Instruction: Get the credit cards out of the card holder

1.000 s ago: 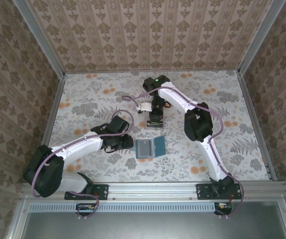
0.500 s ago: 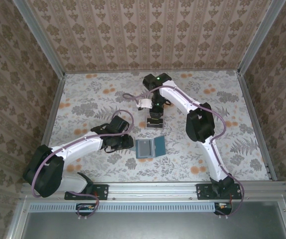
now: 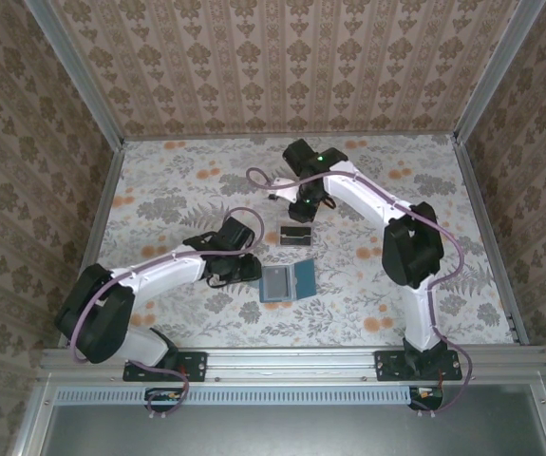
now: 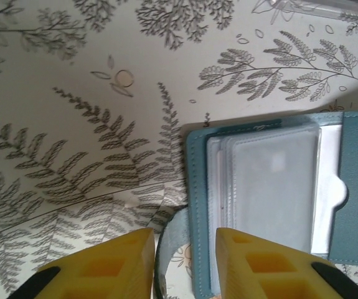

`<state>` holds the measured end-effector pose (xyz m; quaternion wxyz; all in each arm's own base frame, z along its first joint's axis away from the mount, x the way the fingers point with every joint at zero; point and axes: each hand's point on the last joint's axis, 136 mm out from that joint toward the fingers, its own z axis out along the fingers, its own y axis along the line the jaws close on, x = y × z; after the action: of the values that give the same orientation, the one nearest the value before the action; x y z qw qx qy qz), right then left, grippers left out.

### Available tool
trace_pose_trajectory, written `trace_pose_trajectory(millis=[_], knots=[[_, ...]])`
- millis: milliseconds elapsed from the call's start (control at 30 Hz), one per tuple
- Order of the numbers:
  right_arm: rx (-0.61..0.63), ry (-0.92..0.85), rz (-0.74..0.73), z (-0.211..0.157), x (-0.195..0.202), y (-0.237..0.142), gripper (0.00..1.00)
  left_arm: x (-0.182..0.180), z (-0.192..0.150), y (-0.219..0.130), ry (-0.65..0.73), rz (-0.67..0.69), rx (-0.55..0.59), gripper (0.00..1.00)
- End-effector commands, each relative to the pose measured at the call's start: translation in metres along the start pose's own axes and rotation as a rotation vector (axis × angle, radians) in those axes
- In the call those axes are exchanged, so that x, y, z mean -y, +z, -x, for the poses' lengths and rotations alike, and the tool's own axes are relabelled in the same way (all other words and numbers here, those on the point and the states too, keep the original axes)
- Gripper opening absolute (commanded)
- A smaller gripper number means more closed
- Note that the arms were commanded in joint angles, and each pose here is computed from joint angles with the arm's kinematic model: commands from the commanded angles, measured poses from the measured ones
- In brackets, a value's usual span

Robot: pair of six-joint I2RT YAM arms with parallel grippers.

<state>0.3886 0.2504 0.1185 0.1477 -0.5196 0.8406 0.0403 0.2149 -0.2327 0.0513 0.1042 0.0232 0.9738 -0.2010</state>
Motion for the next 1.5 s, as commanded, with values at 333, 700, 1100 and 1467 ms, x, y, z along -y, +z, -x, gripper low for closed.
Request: trace_pose_trajectory(millis=[333, 700, 1100, 1467], knots=[[0.258, 0.747, 0.075, -0.017, -0.050, -0.028, 0.19, 0.021, 0.000, 0.015, 0.041, -0.012, -0.052, 0.27], [0.253, 0.880, 0.119, -0.048, -0.085, -0.033, 0.20, 0.023, 0.010, -0.039, 0.067, 0.041, 0.069, 0.29], [0.255, 1.101, 0.280, -0.057, -0.113, -0.015, 0.20, 0.059, 0.004, -0.002, 0.093, -0.062, -0.031, 0.24], [0.198, 1.126, 0.328, -0.057, -0.127, 0.000, 0.20, 0.023, -0.005, 0.015, 0.029, -0.031, -0.075, 0.19]])
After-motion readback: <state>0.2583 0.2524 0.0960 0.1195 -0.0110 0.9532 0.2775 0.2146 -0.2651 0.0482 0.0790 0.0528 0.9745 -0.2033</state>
